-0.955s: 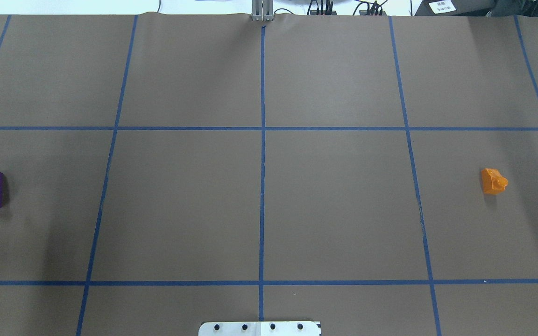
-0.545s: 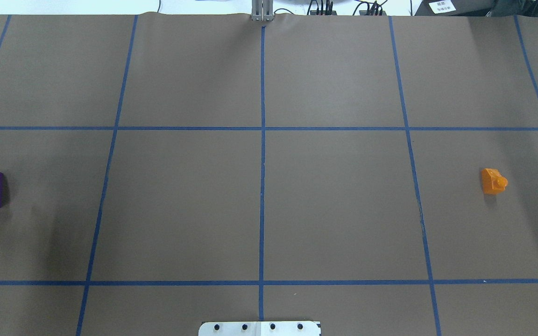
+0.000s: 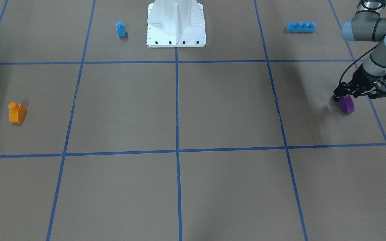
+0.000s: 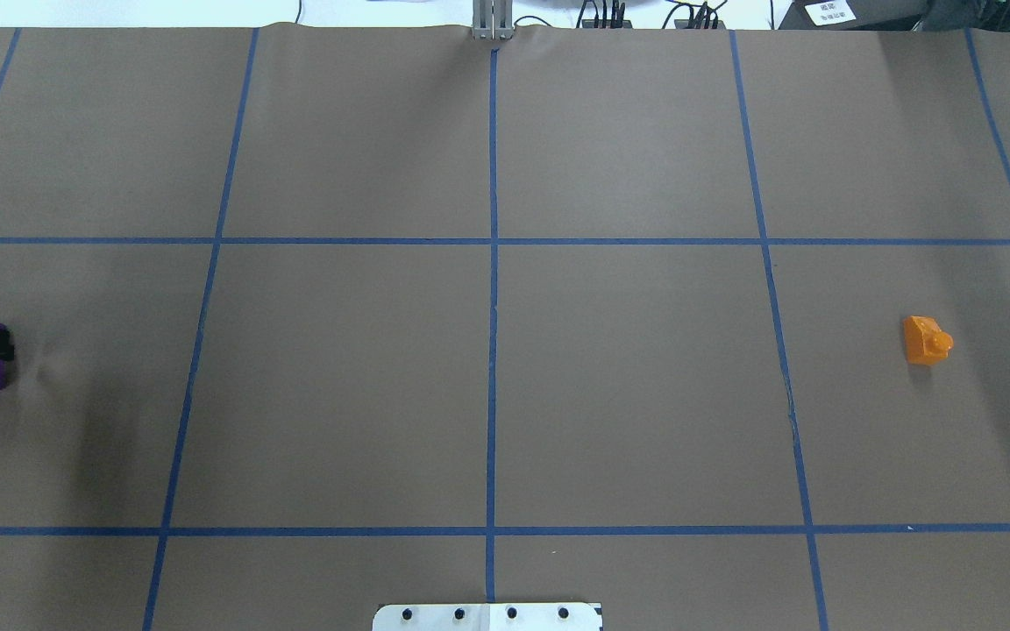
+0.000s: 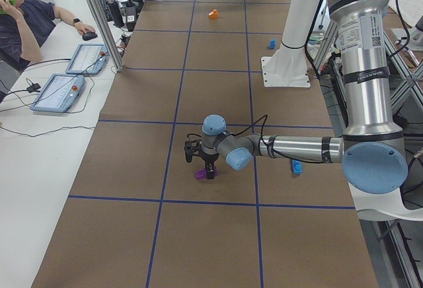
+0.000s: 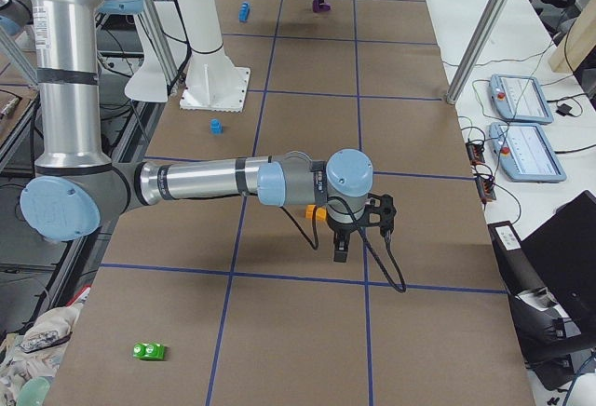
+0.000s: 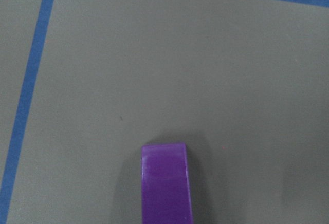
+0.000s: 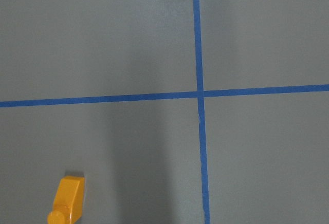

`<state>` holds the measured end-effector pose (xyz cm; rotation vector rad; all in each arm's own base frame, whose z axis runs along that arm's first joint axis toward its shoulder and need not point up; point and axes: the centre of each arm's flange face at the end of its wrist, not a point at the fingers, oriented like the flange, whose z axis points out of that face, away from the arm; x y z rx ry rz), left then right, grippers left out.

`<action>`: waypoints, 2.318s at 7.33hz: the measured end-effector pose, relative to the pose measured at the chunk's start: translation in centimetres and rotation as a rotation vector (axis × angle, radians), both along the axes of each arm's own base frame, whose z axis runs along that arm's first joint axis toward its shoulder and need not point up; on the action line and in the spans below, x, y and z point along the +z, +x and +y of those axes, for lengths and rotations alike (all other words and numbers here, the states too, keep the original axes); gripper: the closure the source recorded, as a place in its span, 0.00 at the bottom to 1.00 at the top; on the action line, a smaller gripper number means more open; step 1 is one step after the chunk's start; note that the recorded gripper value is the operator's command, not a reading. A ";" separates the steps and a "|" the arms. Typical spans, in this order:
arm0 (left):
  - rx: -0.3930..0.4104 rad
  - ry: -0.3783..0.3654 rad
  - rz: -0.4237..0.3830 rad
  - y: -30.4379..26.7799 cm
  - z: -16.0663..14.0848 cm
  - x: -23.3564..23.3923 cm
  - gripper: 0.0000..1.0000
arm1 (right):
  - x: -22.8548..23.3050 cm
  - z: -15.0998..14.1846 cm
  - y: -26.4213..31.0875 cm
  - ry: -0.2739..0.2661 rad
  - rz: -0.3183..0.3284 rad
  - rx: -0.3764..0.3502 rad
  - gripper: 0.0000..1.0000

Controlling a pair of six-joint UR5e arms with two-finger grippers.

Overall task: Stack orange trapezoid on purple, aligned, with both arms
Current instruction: 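Lower the left gripper onto the purple trapezoid and close on it, then carry the purple trapezoid with the left gripper to the table center and set it down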

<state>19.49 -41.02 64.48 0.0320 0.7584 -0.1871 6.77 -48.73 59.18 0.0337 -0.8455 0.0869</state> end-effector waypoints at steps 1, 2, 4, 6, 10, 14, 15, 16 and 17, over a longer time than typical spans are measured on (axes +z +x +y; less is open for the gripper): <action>0.004 -0.002 -0.002 0.2 0.1 0.1 0.81 | -0.1 -0.1 0.0 0.002 -0.002 0.000 0.00; 0.008 -0.004 -0.004 0.2 0.2 0.2 1.00 | -0.1 -0.1 0.0 0.003 -0.004 -0.001 0.00; 0.015 0.013 0.008 0.4 0.1 -0.9 1.00 | -0.4 -0.2 0.0 0.008 -0.003 -0.001 0.00; 0.033 0.068 0.035 1.8 -1.8 -8.3 1.00 | -0.9 -0.2 0.0 0.015 -0.005 0.000 0.00; 0.199 0.309 0.046 14.0 -8.7 -31.8 1.00 | -1.0 -0.1 -0.1 0.012 -0.018 -0.001 0.00; 0.311 0.444 0.056 31.0 -9.6 -45.8 1.00 | -1.3 -0.1 -0.3 0.005 -0.025 0.008 0.00; 0.328 0.434 0.046 35.2 -10.8 -48.8 1.00 | -1.3 -0.2 -0.6 0.005 -0.026 0.004 0.00; 0.343 0.413 0.031 38.6 -11.7 -50.7 1.00 | -1.3 -0.2 -0.8 0.005 -0.026 -0.002 0.00; 0.357 0.396 0.016 40.8 -12.0 -51.2 1.00 | -1.3 -0.2 -1.0 0.004 -0.026 -0.006 0.00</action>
